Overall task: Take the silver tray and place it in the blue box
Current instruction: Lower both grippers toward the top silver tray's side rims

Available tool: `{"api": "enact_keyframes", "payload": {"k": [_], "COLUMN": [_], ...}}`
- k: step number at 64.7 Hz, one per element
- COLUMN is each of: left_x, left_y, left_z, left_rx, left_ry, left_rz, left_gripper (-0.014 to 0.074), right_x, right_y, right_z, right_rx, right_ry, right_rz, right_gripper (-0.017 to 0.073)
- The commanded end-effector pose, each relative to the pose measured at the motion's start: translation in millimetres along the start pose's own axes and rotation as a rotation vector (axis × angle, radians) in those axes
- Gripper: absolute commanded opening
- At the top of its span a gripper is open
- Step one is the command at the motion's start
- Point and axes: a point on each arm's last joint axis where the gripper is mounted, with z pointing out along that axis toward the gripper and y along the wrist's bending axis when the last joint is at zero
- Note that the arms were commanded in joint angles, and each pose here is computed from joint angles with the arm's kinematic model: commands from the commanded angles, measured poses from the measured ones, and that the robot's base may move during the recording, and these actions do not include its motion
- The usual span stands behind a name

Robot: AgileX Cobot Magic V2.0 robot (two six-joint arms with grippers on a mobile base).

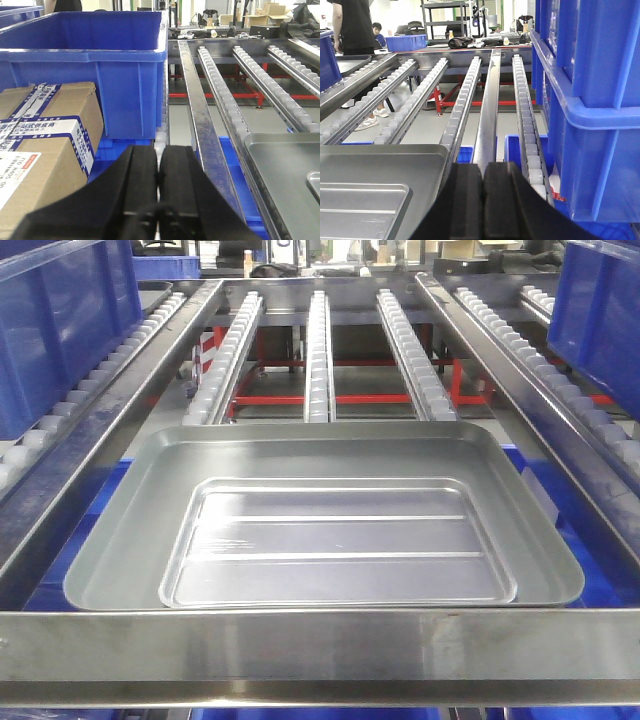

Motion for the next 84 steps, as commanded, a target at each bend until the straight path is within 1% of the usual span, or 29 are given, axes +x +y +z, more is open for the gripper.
{"api": "enact_keyframes", "payload": {"k": [1,57,61,64,68,70,76,80,84], "left_x": [-2,-3,-11,-21,-36,-47,-64,-79,-88], "left_y": [0.1,0.1,0.8,1.4,1.9,2.3,2.9,3.6,3.9], "left_z": [-1,-1,-2,-2,-3,-4,2,12,23], "left_rx": [-0.003,-0.003,-0.007,-0.006,0.001,0.006,0.018,0.024,0.031], "left_ry": [-0.079,-0.081,-0.127,-0.131,-0.074,-0.033,0.106,0.177,0.267], "left_rz": [-0.011,-0.011,-0.019,-0.019,-0.019,-0.019,-0.018,-0.018,-0.012], "left_gripper": [-0.0006,-0.0006,-0.0006,-0.0006,-0.0006,-0.0006,-0.0006,-0.0006,-0.0006], "right_x": [-16,-17,-17,-21,-32,-39,-63,-74,-85], "right_y": [1.4,1.6,1.6,1.8,2.6,3.1,5.1,5.9,6.6], "right_z": [-3,-3,-3,-3,-3,-3,4,15,28], "right_rx": [-0.008,-0.011,-0.01,-0.008,-0.003,0.0,0.007,0.016,0.025], "right_ry": [-0.127,-0.146,-0.137,-0.122,-0.087,-0.065,-0.007,0.087,0.178], "right_rz": [-0.016,-0.022,-0.022,-0.022,-0.022,-0.021,-0.021,-0.021,-0.021], "right_gripper": [0.0057,0.0057,0.0057,0.0057,0.0057,0.0057,0.0057,0.0057,0.0057]}}
